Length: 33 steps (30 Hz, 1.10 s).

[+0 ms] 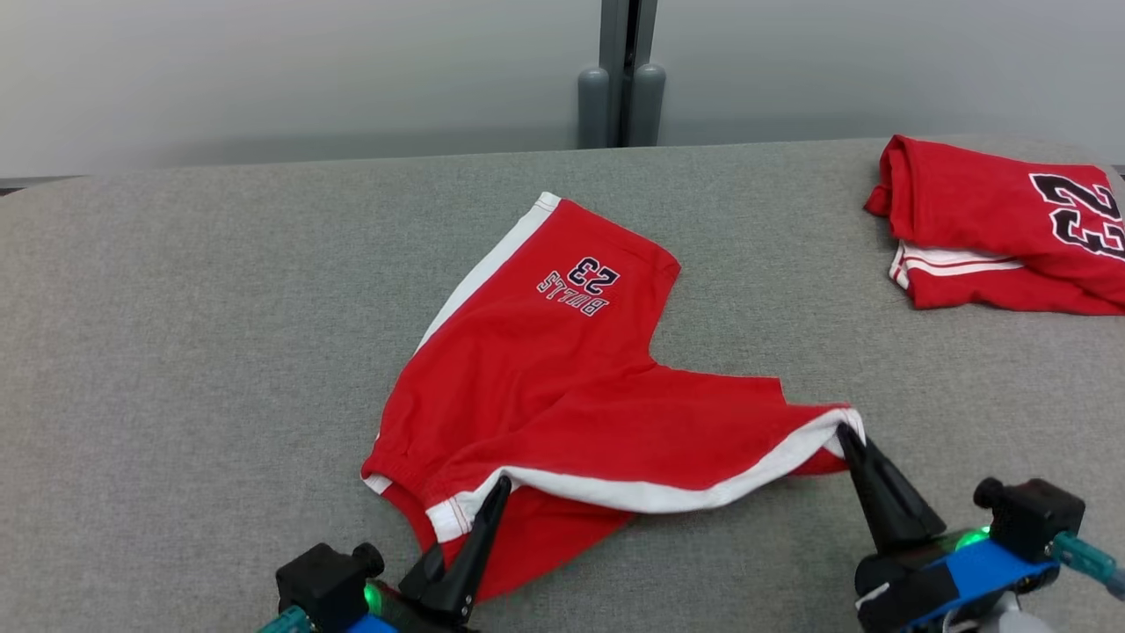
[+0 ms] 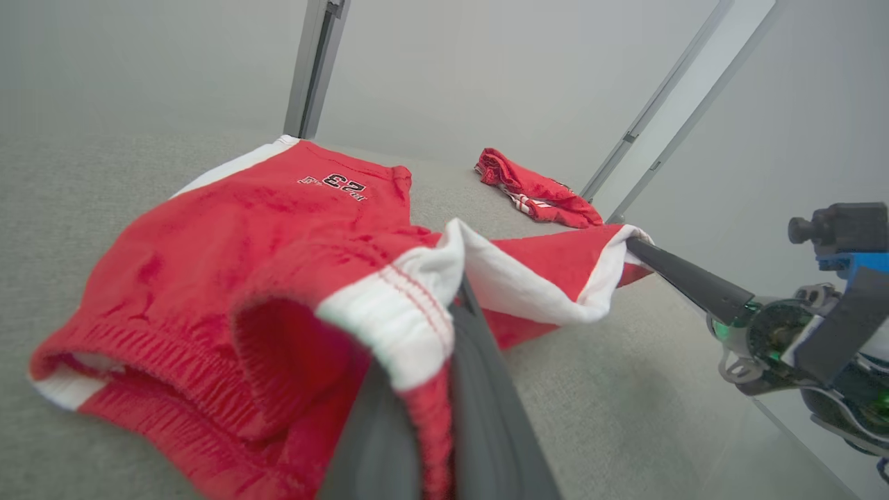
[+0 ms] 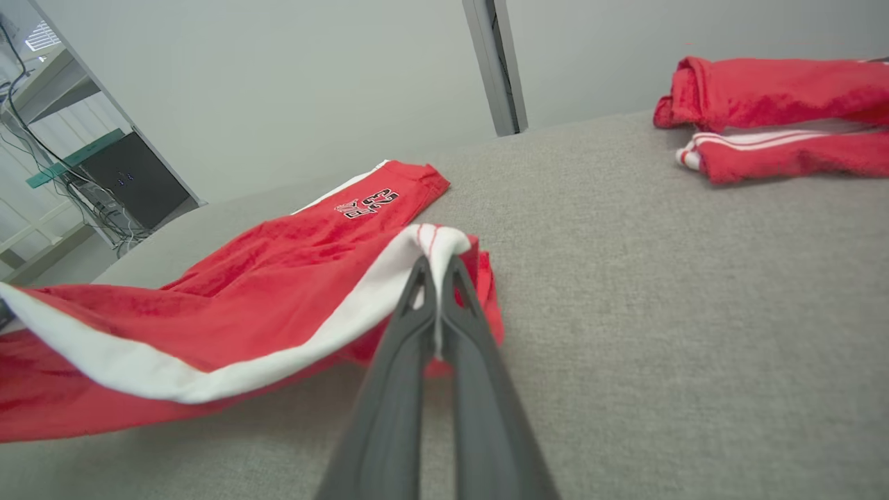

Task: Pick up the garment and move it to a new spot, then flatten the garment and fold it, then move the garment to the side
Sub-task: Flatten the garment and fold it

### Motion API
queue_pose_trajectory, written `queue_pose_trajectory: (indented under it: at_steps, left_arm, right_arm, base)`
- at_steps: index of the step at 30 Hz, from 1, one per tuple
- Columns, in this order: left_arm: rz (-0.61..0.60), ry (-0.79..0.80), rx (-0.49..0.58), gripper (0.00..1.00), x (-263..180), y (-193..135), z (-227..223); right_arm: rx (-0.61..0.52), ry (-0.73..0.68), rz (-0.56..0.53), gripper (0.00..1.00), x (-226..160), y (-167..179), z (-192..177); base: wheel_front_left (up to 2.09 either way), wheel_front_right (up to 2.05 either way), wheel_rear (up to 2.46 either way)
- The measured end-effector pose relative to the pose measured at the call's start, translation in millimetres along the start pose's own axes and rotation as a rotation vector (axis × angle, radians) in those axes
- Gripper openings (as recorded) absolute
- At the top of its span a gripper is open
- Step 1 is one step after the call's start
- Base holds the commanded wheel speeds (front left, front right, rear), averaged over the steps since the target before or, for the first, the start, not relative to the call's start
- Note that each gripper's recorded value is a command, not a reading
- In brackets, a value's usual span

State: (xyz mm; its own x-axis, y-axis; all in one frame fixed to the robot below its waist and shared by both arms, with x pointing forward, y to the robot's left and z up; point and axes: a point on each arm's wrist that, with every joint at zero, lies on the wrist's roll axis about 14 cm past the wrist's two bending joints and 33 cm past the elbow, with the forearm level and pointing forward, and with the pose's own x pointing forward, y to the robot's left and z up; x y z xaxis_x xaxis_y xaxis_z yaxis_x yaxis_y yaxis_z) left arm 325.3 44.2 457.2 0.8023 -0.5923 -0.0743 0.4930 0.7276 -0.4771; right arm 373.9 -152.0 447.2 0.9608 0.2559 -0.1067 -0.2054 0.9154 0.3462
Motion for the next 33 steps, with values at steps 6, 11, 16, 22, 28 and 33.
queue_pose_trajectory:
  at_steps: [6, 11, 16, 22, 28, 33]
  left_arm:
    - [0.011, -0.108, 0.028, 0.00, 12.9, 3.8, 33.3]
    - [0.053, -0.170, 0.015, 0.00, 16.7, 11.8, 48.4]
    - [0.116, -0.204, -0.012, 0.00, 21.5, 28.3, 54.7]
    - [0.236, -0.214, -0.066, 0.00, 23.7, 62.9, 50.3]
    - [0.302, -0.193, -0.097, 0.00, 30.7, 86.0, 39.4]
    - [0.341, -0.178, -0.105, 0.00, 35.6, 102.2, 33.3]
  right_arm:
    - [-0.086, -0.088, 0.067, 0.00, 45.4, 7.1, 39.3]
    - [-0.160, -0.095, 0.142, 0.00, 93.2, 23.8, 57.0]
    - [-0.238, -0.069, 0.220, 0.00, 147.9, 48.1, 63.0]
    - [-0.329, 0.019, 0.286, 0.00, 205.3, 73.0, 41.0]
    - [-0.373, 0.126, 0.279, 0.00, 242.0, 73.2, 6.8]
    - [-0.384, 0.152, 0.281, 0.00, 264.4, 75.6, -6.9]
  base:
    - [0.00, 0.00, 0.00]
    - [0.00, 0.00, 0.00]
    - [0.00, 0.00, 0.00]
    - [0.00, 0.00, 0.00]
    - [0.00, 0.00, 0.00]
    - [0.00, 0.00, 0.00]
